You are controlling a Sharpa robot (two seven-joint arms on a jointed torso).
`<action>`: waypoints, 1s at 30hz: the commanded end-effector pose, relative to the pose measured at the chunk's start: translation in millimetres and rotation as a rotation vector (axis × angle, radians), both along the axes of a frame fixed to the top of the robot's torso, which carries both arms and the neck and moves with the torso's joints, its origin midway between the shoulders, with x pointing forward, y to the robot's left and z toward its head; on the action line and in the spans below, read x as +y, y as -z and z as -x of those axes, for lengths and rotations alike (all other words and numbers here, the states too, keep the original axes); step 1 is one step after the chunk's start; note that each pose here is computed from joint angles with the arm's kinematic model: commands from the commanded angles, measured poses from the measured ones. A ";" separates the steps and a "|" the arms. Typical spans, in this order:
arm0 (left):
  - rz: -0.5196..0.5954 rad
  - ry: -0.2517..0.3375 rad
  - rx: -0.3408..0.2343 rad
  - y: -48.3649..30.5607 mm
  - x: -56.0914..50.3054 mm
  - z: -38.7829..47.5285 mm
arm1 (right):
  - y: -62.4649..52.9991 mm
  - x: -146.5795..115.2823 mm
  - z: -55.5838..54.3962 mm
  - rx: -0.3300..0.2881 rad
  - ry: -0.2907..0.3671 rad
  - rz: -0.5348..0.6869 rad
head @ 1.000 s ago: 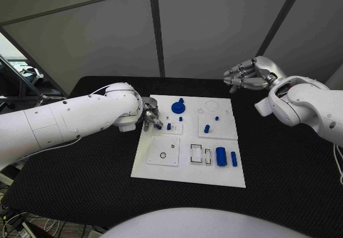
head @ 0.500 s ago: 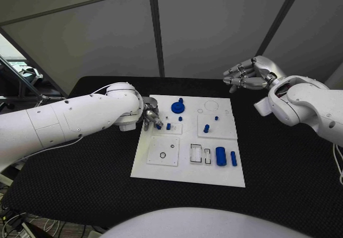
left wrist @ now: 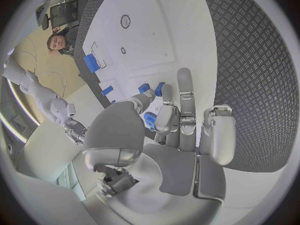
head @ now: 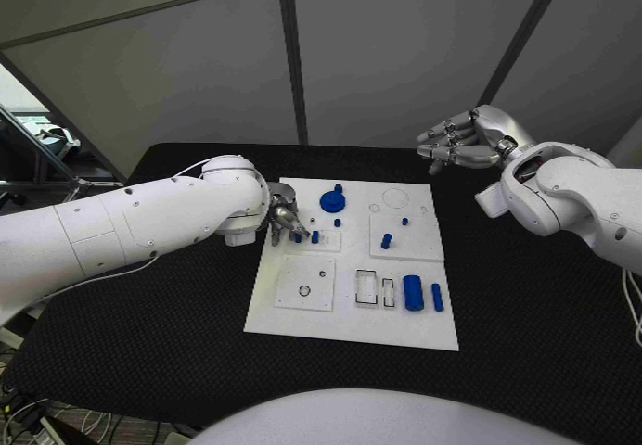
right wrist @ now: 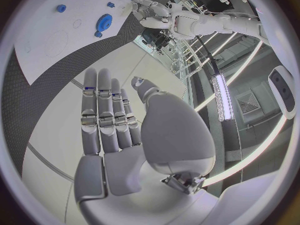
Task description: Assemble the parts on the task board
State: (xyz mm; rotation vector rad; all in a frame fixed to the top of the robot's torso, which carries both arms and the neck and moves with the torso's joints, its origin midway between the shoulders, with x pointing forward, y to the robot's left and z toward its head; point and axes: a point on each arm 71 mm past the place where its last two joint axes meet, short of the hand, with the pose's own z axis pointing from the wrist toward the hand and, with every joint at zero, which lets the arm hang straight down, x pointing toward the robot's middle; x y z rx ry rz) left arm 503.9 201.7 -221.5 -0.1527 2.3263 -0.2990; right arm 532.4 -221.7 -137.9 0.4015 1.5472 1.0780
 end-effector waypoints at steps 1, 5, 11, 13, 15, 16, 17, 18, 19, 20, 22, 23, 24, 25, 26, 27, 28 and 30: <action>-0.003 -0.008 0.002 -0.1 0.3 -0.6 | -1.8 1.5 0.2 -0.009 -0.012 -0.004; -0.003 -0.011 0.000 0.0 0.4 -1.2 | -1.9 1.5 0.2 -0.009 -0.012 -0.004; -0.003 -0.013 -0.001 0.0 0.7 -1.5 | -1.9 1.2 0.2 -0.009 -0.011 -0.004; -0.002 -0.015 -0.003 -0.1 1.1 -1.4 | -1.9 0.9 0.2 -0.009 -0.010 -0.003; -0.001 -0.016 -0.005 -0.4 1.7 -1.3 | -1.9 0.7 0.2 -0.009 -0.010 -0.003; 0.000 -0.017 -0.007 -0.5 2.0 -1.2 | -1.9 0.6 0.2 -0.009 -0.010 -0.003; 0.001 -0.019 -0.008 -0.7 2.4 -1.1 | -1.9 0.5 0.2 -0.009 -0.010 -0.003; 0.003 -0.020 -0.010 -0.8 2.9 -1.1 | -1.9 0.5 0.2 -0.009 -0.010 -0.003; 0.004 -0.022 -0.012 -1.0 3.4 -1.1 | -1.8 0.4 0.2 -0.009 -0.010 -0.003; 0.005 -0.023 -0.014 -1.2 3.9 -1.1 | -1.8 0.4 0.2 -0.009 -0.009 -0.003; 0.009 -0.027 -0.020 -1.8 5.1 -1.1 | -1.7 0.2 0.1 -0.009 -0.009 -0.003; 0.011 -0.030 -0.023 -2.1 5.6 -1.1 | -1.6 0.1 0.0 -0.008 -0.009 -0.003; 0.012 -0.031 -0.025 -2.4 5.9 -1.2 | -1.6 0.1 0.0 -0.008 -0.008 -0.002; 0.015 -0.033 -0.029 -2.9 6.4 -1.3 | -1.6 0.0 -0.1 -0.008 -0.008 -0.002; 0.018 -0.036 -0.033 -3.4 6.9 -1.4 | -1.5 -0.1 -0.2 -0.008 -0.008 -0.002; 0.022 -0.039 -0.038 -4.4 7.3 -1.7 | -1.4 -0.2 -0.2 -0.007 -0.008 -0.002; 0.027 -0.042 -0.044 -5.8 7.6 -2.2 | -1.4 -0.3 -0.3 -0.007 -0.007 -0.002; 0.038 -0.049 -0.057 -9.2 8.4 -3.2 | -1.2 -0.6 -0.3 -0.007 -0.007 -0.002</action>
